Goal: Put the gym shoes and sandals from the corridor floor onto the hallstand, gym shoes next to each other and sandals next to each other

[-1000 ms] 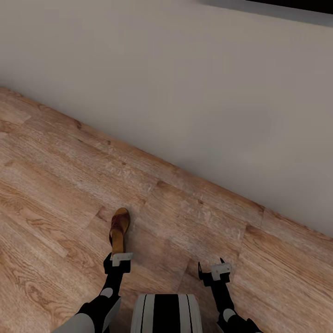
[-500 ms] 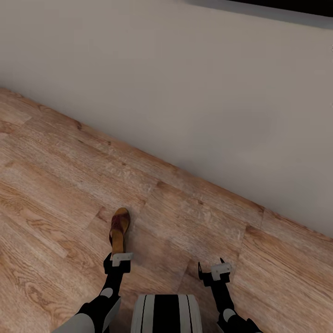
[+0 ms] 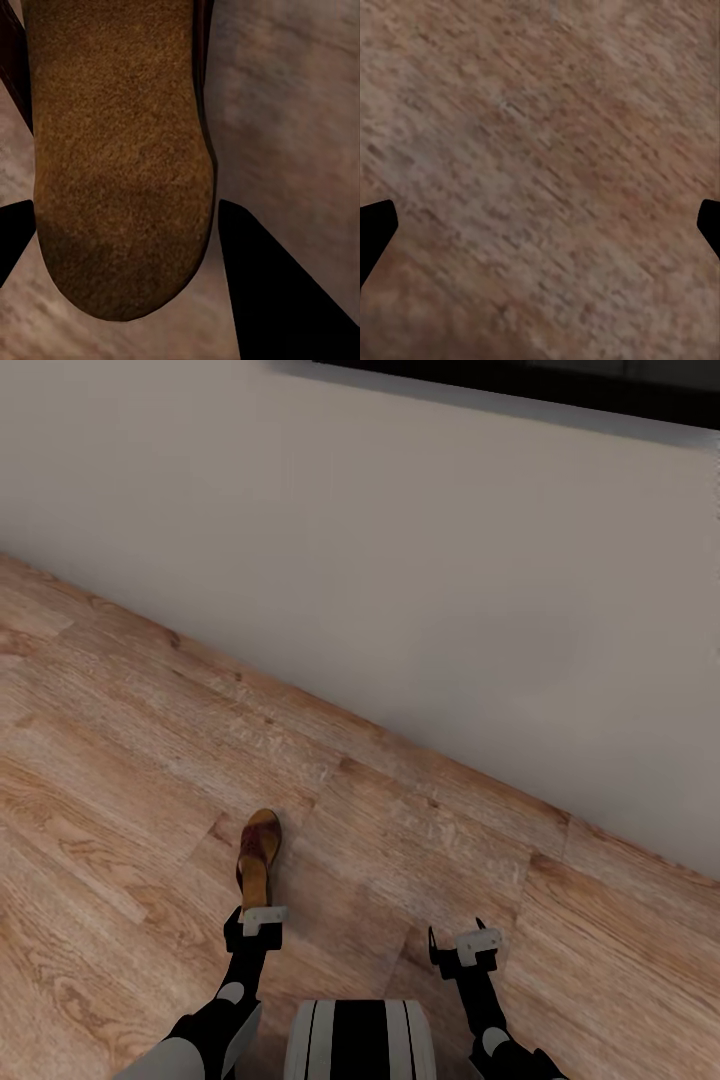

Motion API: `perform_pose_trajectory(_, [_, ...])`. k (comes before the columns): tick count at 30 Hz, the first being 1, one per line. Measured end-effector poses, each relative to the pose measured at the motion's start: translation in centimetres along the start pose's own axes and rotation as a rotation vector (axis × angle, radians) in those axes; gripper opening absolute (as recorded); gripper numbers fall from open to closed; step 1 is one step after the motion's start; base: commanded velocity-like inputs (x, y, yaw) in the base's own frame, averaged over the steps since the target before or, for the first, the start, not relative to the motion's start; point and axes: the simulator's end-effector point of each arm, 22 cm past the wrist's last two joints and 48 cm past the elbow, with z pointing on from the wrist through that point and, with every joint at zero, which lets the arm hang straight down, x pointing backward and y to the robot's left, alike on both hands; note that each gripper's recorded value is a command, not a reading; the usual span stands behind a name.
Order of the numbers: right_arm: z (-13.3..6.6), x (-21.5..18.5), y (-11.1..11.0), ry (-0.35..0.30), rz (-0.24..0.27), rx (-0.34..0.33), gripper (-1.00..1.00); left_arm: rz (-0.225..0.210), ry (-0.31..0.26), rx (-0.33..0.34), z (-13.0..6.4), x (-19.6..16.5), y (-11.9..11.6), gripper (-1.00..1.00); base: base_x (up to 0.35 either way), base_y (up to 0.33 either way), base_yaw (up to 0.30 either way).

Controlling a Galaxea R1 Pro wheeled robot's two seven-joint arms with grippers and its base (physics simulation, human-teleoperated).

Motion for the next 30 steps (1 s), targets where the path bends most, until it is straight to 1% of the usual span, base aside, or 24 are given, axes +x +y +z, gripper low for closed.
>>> perform_pose_trajectory(11, [0.0,-1.0,-0.2,-0.019,0.001,0.004,1.00,-0.002,-0.017,-0.001,-0.1,-1.0,0.0,-1.00,0.000,0.000,0.000])
perform_pose_trajectory(21, [0.0,-1.1,-0.3,-0.021,0.001,0.004,1.00,-0.002,-0.020,-0.001,-0.1,-1.1,0.1,-1.00,0.000,0.000,0.000])
perform_pose_trajectory(23, [0.0,-1.1,-0.3,-0.021,0.001,0.005,1.00,-0.003,-0.025,-0.001,-0.1,-1.3,0.1,-1.00,0.000,0.000,0.000])
perform_pose_trajectory(27, [0.0,-1.1,-0.2,-0.021,0.000,0.004,1.00,-0.009,-0.056,-0.001,-0.1,-2.0,0.1,-1.00,0.000,0.000,0.000])
perform_pose_trajectory(30, [0.0,-1.1,-0.3,-0.021,0.001,0.005,1.00,-0.012,-0.062,-0.001,-0.2,-2.1,0.0,-1.00,0.000,0.000,0.000])
